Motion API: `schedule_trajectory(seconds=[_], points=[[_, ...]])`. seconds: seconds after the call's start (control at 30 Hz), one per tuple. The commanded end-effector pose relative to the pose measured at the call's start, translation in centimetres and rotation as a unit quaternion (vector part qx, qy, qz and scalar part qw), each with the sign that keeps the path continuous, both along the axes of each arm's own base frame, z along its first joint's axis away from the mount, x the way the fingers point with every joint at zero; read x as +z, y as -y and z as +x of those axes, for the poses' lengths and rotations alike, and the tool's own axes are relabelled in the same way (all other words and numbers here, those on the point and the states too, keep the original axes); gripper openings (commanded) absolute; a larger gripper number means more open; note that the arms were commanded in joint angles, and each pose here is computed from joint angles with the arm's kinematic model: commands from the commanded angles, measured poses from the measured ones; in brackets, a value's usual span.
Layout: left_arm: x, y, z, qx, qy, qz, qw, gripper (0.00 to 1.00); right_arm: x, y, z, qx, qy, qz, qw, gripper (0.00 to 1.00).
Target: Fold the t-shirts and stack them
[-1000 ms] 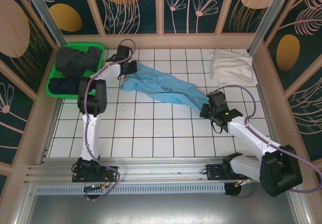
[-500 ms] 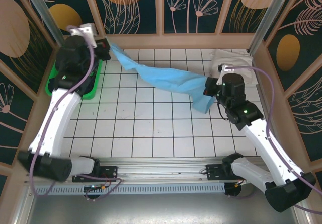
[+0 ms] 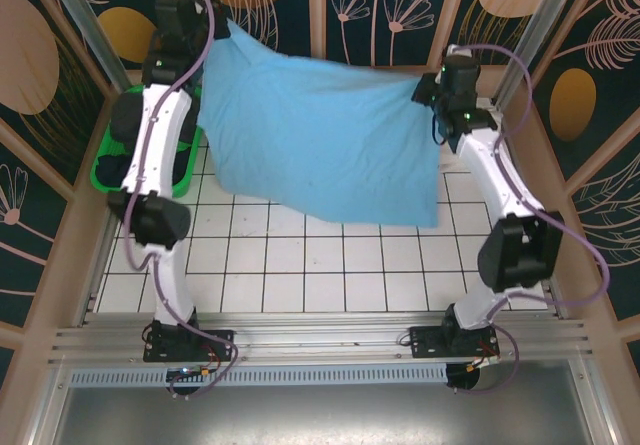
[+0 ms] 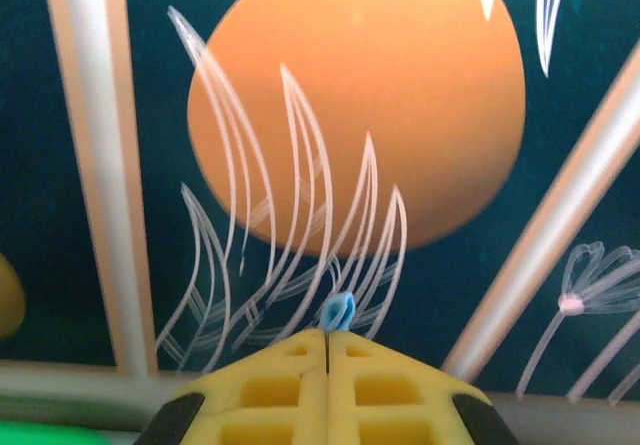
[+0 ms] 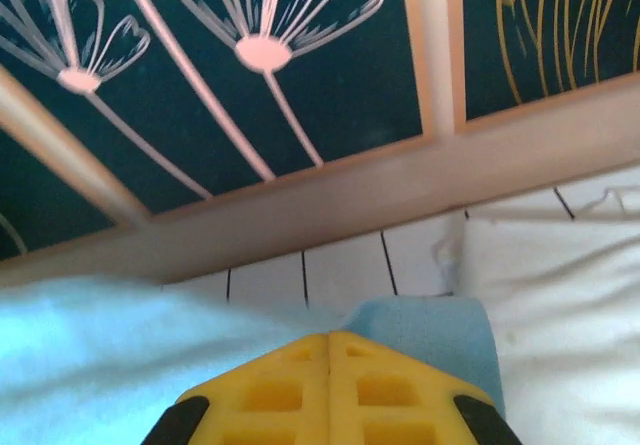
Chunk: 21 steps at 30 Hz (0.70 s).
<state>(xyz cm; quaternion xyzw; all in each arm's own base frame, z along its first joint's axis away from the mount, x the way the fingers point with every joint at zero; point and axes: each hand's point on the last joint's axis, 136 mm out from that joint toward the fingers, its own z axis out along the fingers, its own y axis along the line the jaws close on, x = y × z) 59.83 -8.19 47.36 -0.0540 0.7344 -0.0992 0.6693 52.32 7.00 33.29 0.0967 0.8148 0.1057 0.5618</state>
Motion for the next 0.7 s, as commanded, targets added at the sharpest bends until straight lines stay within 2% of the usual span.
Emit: schedule_trajectory(seconds=[0.0,0.13,0.23,0.33,0.37,0.43,0.53,0.6,0.67], points=[[10.1,-1.2,-5.6,-0.002,0.102,0.007,0.995,0.00,8.1,-1.1,-0.9,0.026,0.084,0.016,0.996,0.00],[12.2,-1.9,-9.8,0.000,0.137,0.007,0.991,0.00,12.0,-0.3,-4.0,0.026,0.143,0.008,0.989,0.00],[13.2,-2.6,-15.7,-0.004,0.183,-0.003,0.983,0.00,12.4,0.4,-7.5,0.032,0.179,0.017,0.983,0.00],[11.8,-2.6,-20.4,-0.025,0.199,-0.014,0.980,0.00,9.6,-0.3,-10.3,0.064,0.167,0.025,0.984,0.00],[10.6,-2.7,-21.6,-0.029,0.192,-0.022,0.981,0.00,7.5,-0.5,-11.1,0.072,0.151,0.029,0.986,0.00],[6.8,-2.3,-23.2,-0.049,0.165,-0.044,0.984,0.00,3.3,-0.4,-12.5,0.072,0.121,0.045,0.989,0.00],[-3.1,-0.9,-24.3,-0.093,0.076,-0.094,0.988,0.00,-5.4,-1.5,-14.8,0.099,0.053,0.080,0.990,0.00],[-11.9,-0.9,-24.7,-0.082,-0.020,-0.122,0.989,0.00,-11.5,-1.7,-16.4,0.098,-0.018,0.106,0.989,0.00],[-19.2,-2.0,-25.7,-0.039,-0.104,-0.151,0.982,0.00,-16.2,-2.2,-18.2,0.103,-0.085,0.127,0.983,0.00]])
